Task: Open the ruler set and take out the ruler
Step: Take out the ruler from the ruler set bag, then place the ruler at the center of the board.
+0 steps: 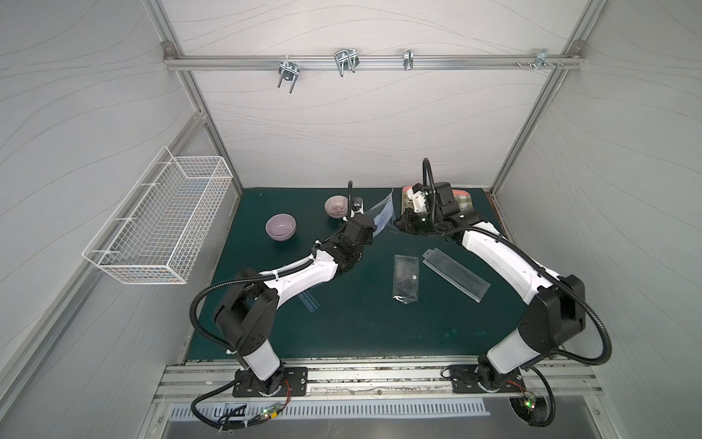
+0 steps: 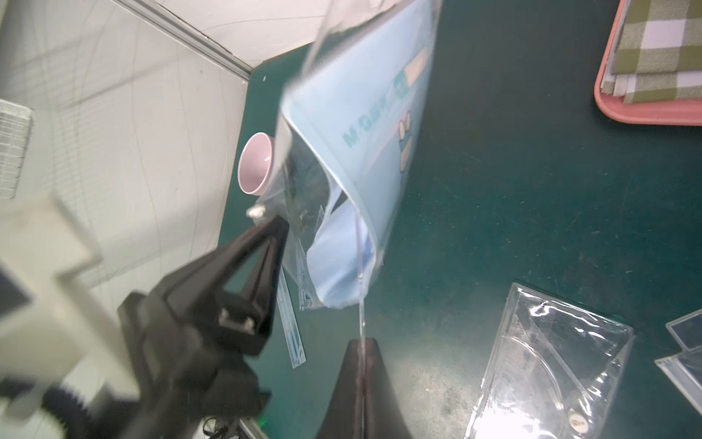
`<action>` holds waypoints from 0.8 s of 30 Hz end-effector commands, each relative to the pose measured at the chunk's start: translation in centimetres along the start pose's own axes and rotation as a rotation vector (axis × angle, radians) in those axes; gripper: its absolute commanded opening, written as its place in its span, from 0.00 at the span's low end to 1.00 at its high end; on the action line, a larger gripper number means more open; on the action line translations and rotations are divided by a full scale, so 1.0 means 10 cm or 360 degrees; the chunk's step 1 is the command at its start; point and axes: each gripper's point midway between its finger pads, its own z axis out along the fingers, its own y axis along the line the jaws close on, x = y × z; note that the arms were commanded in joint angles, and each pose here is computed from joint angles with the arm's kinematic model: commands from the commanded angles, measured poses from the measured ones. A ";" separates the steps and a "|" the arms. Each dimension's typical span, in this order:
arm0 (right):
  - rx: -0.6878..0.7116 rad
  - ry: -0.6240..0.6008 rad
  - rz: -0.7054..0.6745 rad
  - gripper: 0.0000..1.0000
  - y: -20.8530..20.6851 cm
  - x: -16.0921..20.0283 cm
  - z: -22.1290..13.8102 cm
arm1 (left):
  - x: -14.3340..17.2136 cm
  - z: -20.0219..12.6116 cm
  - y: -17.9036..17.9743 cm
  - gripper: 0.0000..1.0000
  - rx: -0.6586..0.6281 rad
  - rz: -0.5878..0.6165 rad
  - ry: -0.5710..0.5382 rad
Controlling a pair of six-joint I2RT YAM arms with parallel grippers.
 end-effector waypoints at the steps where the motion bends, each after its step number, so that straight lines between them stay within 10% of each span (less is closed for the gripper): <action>1: -0.0052 -0.0020 0.0002 0.03 0.03 -0.04 -0.17 | -0.13 -0.06 0.23 0.00 -0.0054 -0.0049 -0.0020; 17: -0.0244 0.0166 0.0067 0.01 -0.01 0.18 0.07 | -0.29 -0.10 0.26 0.00 -0.0084 0.0075 0.0032; 24: -0.0291 0.0244 0.0124 0.01 -0.41 0.19 0.74 | -0.35 -0.30 0.32 0.00 -0.0050 0.0077 0.0082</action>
